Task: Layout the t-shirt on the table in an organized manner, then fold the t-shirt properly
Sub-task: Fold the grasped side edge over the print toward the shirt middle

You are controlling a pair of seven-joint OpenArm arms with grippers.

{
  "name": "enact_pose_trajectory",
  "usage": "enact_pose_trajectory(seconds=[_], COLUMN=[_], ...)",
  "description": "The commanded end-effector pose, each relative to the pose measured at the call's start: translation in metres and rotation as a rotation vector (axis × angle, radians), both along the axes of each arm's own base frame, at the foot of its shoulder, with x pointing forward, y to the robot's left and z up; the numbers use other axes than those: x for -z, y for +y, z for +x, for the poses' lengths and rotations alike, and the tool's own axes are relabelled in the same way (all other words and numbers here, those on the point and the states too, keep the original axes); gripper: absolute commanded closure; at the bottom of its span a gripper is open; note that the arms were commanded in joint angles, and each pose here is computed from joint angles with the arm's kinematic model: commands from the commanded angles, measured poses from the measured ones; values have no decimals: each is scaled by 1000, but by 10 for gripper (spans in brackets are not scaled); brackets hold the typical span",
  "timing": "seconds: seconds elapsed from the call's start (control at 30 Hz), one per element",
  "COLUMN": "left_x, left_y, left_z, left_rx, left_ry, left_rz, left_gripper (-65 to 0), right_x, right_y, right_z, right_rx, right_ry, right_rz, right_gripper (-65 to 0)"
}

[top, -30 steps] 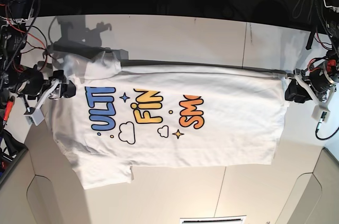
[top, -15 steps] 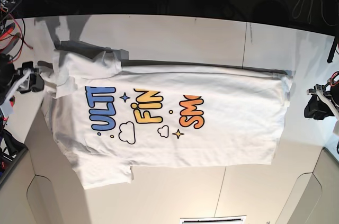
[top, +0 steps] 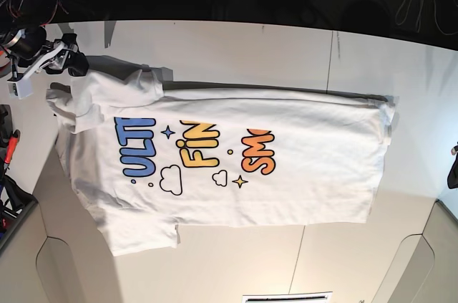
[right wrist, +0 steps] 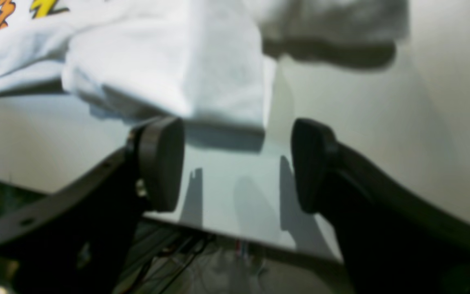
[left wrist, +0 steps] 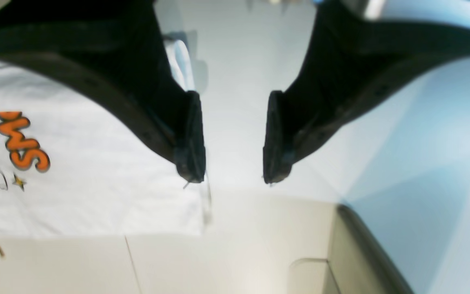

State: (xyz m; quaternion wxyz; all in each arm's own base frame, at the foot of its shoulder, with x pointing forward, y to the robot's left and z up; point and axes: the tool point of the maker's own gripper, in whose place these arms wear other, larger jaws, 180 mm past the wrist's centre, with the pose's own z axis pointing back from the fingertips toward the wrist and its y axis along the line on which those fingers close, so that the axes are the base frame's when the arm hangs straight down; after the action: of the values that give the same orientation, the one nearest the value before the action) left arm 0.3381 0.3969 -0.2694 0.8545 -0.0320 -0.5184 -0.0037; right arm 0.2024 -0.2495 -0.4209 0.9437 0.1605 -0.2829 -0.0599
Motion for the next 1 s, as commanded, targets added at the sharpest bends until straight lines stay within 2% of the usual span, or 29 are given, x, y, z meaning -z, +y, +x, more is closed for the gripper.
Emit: enact_pose_trajectory(seconds=[0.0,0.2,0.43,0.47,0.5,0.63,0.8,0.97], left_x=[-26,-32,-33,-32,-33,-32,-32,-32], left_y=[6,6,5,5,5,5,5,5], left_z=[7,9,9,9,9,9,9,9], left_rx=[5,13,14,13,13,13,14,13], left_ry=[-66,-80,-83,-83,-83,-81,-82,-82], left_rz=[11,1,-2,-3,-3,-2,-2,-2], left_gripper=[-273,-273,-273,-273,-273,-273,-273,-273], right_x=[-5,11,16,17,18,17,0,-28], right_y=[-4,5,36,40,44,54,66,79], right_z=[9,16,21,22,22,24,35,69], right_rx=[-8,-32,-119,-135,-149,-169,-153,-160], right_ry=[-28,-1,-3,0,5,0,-64,-162], right_rz=[-21,-13,10,12,13,38,126,194], right_gripper=[-409,-409,-406,-386,-337,0,0,0])
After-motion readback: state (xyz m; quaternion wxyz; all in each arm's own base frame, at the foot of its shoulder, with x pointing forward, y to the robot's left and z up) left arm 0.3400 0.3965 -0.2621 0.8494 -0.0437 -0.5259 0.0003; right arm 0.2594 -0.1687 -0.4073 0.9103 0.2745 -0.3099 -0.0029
